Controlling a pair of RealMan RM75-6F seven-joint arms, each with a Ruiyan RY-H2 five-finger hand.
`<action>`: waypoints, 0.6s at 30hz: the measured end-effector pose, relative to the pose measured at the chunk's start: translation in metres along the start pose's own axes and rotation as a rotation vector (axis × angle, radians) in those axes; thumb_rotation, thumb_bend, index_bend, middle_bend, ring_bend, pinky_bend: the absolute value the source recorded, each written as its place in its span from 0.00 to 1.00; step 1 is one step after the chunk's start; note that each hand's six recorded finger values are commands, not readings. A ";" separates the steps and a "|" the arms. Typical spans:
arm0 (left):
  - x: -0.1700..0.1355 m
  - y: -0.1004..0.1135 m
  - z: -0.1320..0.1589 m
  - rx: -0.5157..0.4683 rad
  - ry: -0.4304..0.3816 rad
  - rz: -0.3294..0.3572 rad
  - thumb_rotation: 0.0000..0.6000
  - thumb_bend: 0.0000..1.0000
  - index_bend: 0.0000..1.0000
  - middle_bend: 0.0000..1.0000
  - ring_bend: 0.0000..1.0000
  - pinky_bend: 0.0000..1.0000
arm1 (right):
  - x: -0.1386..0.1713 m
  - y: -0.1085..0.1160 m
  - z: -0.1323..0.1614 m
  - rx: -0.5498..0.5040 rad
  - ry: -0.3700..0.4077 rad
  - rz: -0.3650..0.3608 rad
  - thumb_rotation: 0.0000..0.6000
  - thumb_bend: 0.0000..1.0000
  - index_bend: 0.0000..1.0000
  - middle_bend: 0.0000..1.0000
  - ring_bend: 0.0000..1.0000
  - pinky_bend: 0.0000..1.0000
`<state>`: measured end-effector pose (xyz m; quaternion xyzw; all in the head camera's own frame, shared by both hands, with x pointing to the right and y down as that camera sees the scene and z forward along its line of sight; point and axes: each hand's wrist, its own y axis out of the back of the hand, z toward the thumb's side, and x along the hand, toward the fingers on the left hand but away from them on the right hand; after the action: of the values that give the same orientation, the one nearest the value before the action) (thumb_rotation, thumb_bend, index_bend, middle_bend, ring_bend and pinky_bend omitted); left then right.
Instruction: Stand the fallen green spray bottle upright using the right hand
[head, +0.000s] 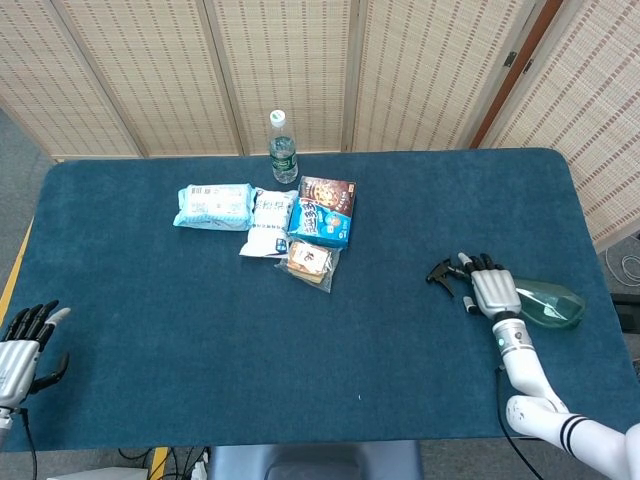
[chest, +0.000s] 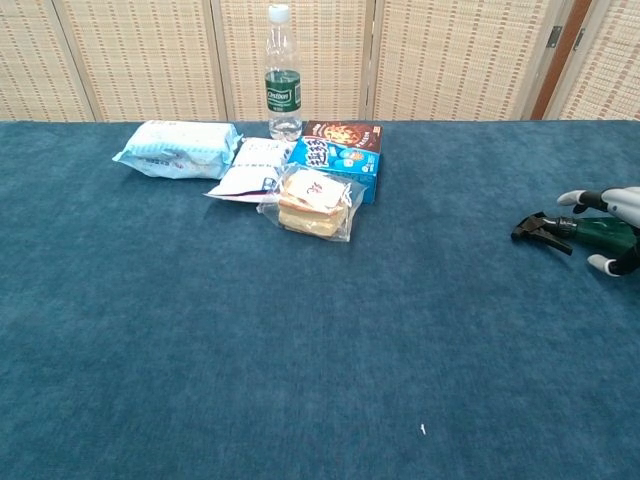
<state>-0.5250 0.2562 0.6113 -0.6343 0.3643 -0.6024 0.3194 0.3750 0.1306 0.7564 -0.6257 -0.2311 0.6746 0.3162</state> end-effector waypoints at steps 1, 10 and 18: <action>0.000 0.000 0.000 0.000 0.000 0.000 1.00 0.45 0.12 0.07 0.00 0.00 | 0.000 -0.001 0.000 -0.002 0.001 0.000 1.00 0.32 0.05 0.18 0.09 0.26; -0.002 -0.001 -0.001 0.001 0.002 -0.002 1.00 0.45 0.12 0.07 0.00 0.00 | -0.001 -0.005 0.001 -0.005 0.006 0.002 1.00 0.32 0.10 0.25 0.14 0.28; -0.002 -0.003 -0.001 0.001 0.002 -0.006 1.00 0.45 0.12 0.07 0.00 0.00 | -0.001 -0.002 0.001 0.000 0.007 -0.011 1.00 0.31 0.17 0.32 0.20 0.31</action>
<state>-0.5254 0.2590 0.6127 -0.6346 0.3624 -0.6042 0.3176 0.3744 0.1311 0.7584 -0.6266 -0.2335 0.6707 0.3209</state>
